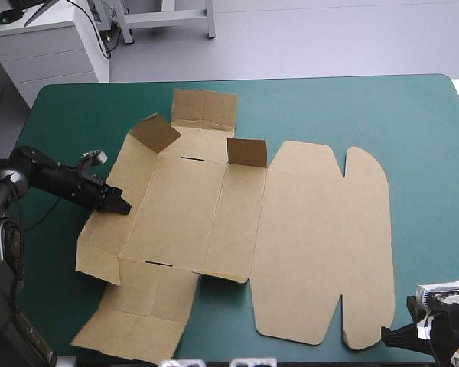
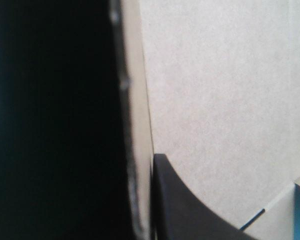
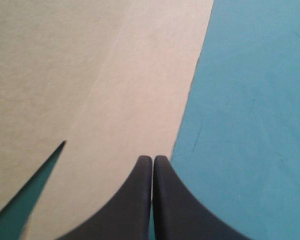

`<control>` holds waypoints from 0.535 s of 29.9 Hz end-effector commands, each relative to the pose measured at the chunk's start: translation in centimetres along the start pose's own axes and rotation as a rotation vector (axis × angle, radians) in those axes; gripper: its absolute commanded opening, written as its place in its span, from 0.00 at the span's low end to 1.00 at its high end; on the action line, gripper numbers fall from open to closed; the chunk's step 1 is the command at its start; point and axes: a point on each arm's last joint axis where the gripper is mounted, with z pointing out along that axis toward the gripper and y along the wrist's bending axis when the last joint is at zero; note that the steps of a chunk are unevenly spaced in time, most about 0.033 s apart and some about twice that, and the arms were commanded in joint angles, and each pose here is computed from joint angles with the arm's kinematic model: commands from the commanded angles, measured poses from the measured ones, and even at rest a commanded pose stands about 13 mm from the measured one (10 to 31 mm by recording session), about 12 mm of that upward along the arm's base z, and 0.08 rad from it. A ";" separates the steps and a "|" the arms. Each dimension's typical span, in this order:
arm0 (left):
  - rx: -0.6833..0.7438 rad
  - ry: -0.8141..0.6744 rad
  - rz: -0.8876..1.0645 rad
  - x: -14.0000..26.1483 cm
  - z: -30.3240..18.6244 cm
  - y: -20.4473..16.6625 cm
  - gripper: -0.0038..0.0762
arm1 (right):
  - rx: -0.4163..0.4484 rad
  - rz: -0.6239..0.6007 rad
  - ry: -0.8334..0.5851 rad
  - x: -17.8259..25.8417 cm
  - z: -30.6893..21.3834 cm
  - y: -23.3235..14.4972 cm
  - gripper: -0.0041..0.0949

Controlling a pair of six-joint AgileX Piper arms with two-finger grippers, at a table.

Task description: Fold the box

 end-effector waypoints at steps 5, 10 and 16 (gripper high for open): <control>-0.233 -0.112 0.404 -4.7 -7.5 -9.0 0.04 | 0.010 -0.001 -0.070 -1.1 -0.4 0.0 0.04; -0.357 -0.189 0.640 -6.5 -10.4 -15.6 0.04 | 0.010 -0.001 -0.070 -1.1 -0.4 0.0 0.04; -0.551 -0.208 0.925 -6.6 -11.7 -23.3 0.04 | 0.010 -0.001 -0.070 -1.1 -0.4 0.0 0.04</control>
